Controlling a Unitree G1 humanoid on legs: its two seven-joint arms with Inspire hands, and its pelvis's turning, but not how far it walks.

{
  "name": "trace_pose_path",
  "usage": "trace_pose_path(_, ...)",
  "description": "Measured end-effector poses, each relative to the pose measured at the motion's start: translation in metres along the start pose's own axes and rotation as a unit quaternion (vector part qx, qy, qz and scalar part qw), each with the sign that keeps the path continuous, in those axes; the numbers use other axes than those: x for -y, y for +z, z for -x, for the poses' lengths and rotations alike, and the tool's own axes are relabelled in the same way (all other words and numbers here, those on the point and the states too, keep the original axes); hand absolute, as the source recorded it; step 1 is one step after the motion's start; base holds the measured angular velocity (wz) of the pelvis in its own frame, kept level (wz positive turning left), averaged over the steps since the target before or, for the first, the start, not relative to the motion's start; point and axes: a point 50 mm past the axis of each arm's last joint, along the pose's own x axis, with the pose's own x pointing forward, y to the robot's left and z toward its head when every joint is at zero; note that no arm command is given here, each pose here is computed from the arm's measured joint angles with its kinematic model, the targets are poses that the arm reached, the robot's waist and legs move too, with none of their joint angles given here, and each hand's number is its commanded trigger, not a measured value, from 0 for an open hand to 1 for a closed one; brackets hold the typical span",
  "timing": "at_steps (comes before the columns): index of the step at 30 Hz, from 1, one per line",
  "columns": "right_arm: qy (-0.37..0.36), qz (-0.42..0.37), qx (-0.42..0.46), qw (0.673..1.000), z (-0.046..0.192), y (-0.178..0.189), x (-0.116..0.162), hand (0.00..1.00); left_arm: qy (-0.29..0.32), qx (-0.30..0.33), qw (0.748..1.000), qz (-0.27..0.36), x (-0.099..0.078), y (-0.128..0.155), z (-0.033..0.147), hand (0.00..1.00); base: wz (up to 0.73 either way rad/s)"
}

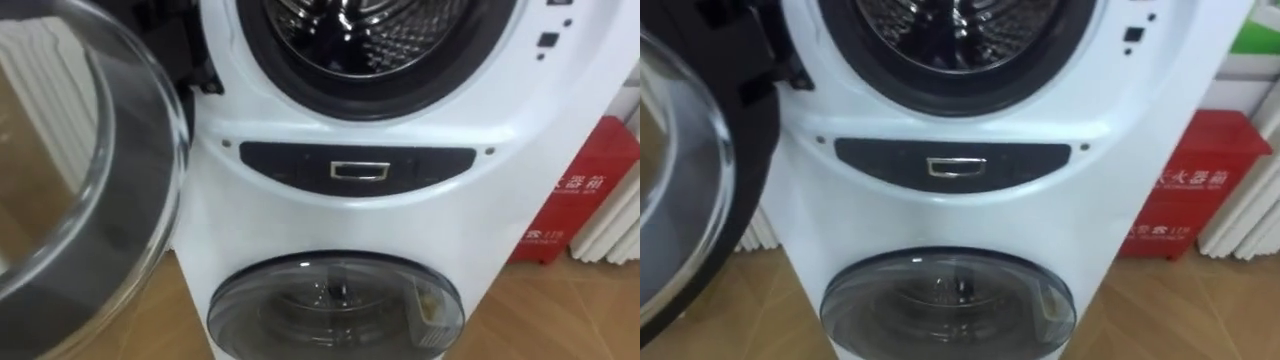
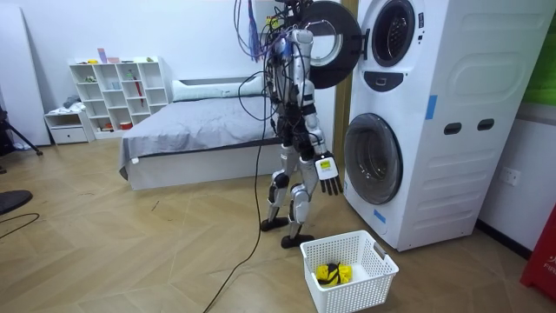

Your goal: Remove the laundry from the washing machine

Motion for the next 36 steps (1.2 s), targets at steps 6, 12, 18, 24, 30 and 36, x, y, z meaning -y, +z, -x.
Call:
trace_pose_path(6, 0.019, 0.008, -0.011, 1.0, 0.001, -0.007, -0.01, 0.0, -0.004, -0.026, 0.999, -0.029, 0.008, -0.01, 0.003, 0.0, 0.03)
trace_pose_path(12, 0.028, 0.001, -0.017, 0.999, 0.002, -0.013, -0.008, 0.0, -0.007, -0.015, 0.999, -0.048, 0.01, -0.003, 0.002, 0.0, 0.0)
trace_pose_path(18, 0.041, 0.002, -0.018, 0.999, 0.002, -0.013, -0.007, 0.0, -0.003, -0.015, 0.998, -0.063, 0.007, -0.004, 0.002, 0.0, -0.05)
trace_pose_path(24, 0.035, 0.032, -0.008, 0.999, 0.0, -0.001, 0.0, 0.0, -0.012, -0.007, 0.997, -0.074, 0.007, 0.003, 0.0, 0.0, -0.05)
trace_pose_path(30, 0.017, 0.04, -0.01, 0.999, 0.002, -0.006, 0.011, 0.0, -0.025, 0.035, 0.997, -0.065, 0.011, 0.03, -0.003, 0.0, 0.11)
trace_pose_path(36, 0.014, 0.015, 0.01, 1.0, -0.001, 0.008, 0.007, 0.0, -0.042, 0.123, 0.989, -0.068, 0.022, 0.084, -0.004, 0.0, 0.27)
